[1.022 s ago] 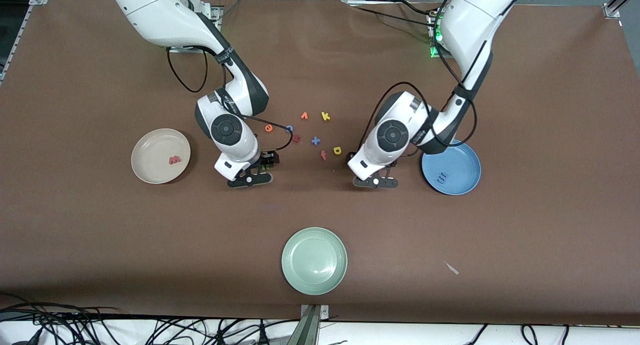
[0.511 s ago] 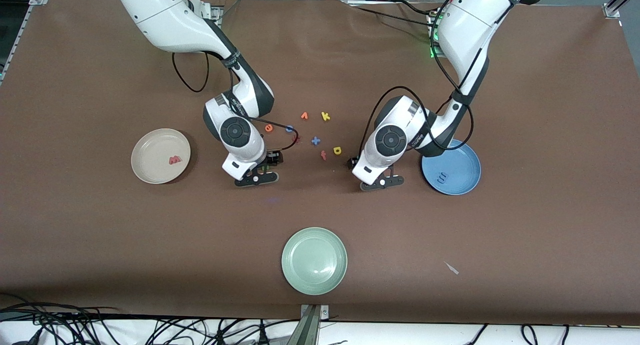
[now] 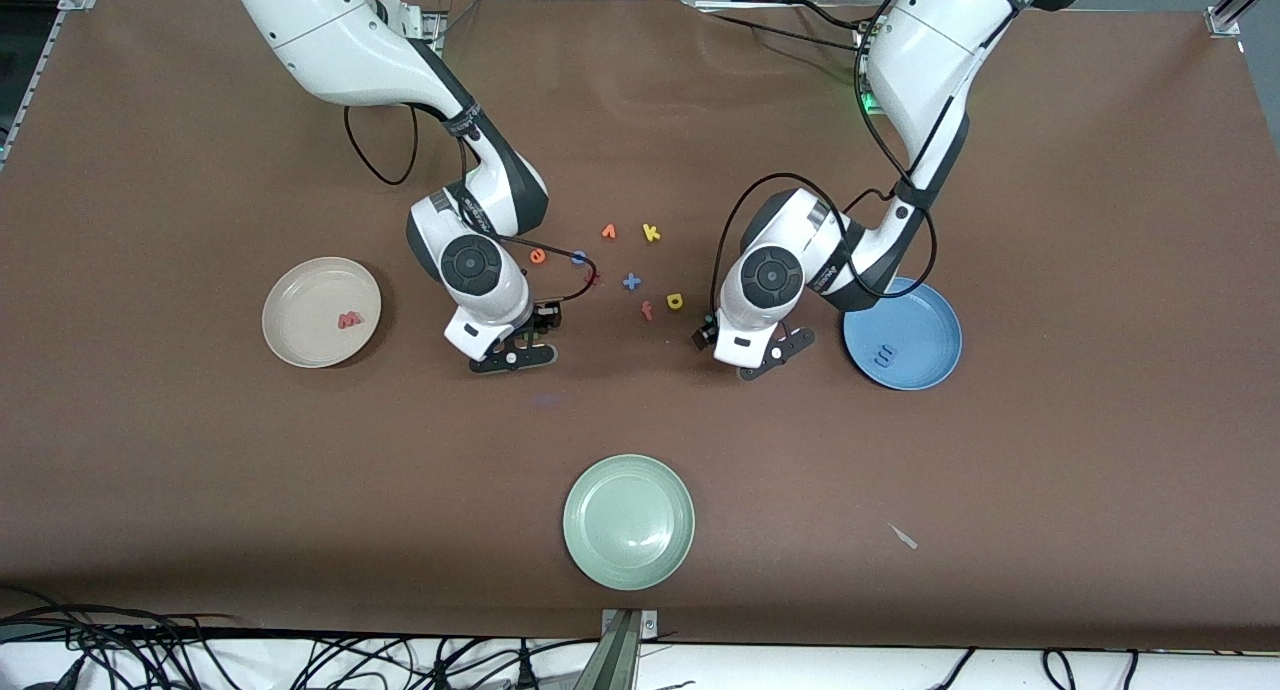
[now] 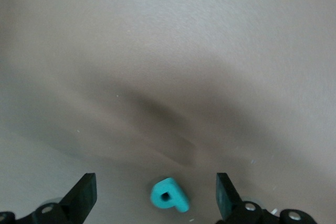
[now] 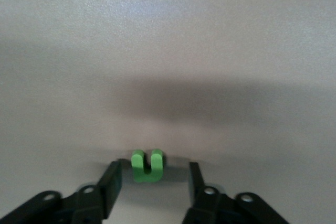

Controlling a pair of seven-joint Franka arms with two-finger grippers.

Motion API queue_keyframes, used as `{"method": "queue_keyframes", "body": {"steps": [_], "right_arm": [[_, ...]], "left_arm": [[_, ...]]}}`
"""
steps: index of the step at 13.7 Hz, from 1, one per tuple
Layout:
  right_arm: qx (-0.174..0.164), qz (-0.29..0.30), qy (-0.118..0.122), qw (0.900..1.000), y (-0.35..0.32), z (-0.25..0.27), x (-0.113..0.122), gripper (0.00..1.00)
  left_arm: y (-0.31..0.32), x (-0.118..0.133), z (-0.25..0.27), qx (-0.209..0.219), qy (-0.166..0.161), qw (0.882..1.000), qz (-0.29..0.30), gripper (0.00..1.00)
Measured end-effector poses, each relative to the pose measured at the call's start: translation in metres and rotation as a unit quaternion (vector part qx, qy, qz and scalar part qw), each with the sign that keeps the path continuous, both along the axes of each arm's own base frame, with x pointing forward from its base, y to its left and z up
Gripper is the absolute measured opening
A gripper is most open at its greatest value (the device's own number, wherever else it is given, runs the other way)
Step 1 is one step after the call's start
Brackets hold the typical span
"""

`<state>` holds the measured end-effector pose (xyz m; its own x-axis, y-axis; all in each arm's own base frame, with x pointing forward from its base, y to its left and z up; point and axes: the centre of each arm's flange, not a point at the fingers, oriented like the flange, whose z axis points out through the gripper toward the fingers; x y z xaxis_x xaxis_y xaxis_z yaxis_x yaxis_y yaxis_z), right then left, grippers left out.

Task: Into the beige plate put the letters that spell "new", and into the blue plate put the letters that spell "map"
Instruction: 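Grasp the teal letter with the left gripper while the right gripper grasps green, then carry the teal letter to the blue plate while the right gripper carries green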

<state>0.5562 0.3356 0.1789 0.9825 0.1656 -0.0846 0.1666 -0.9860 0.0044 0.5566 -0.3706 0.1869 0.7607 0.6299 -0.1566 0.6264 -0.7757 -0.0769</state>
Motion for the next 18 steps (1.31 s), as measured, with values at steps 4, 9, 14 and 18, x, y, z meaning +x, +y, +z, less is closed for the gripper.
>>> {"method": "queue_keyframes", "body": {"steps": [4,9,14,18], "right_arm": [[0.001,0.000,0.000,1.000,0.000,-0.003,0.000,0.48],[0.002,0.000,-0.002,1.000,0.001,-0.002,0.000,0.29],[0.002,0.000,-0.003,1.000,0.001,-0.002,0.000,0.26],[0.000,-0.001,-0.003,1.000,-0.001,0.005,0.005,0.26]], "left_arm": [[-0.017,-0.011,-0.017,-0.004,0.006,0.998,0.060,0.99],[-0.019,-0.013,-0.021,-0.004,0.009,0.998,0.067,0.93],[-0.025,-0.016,-0.019,-0.007,0.007,0.998,0.065,0.60],[-0.025,-0.015,-0.018,-0.012,0.007,0.997,0.071,0.49]]}}
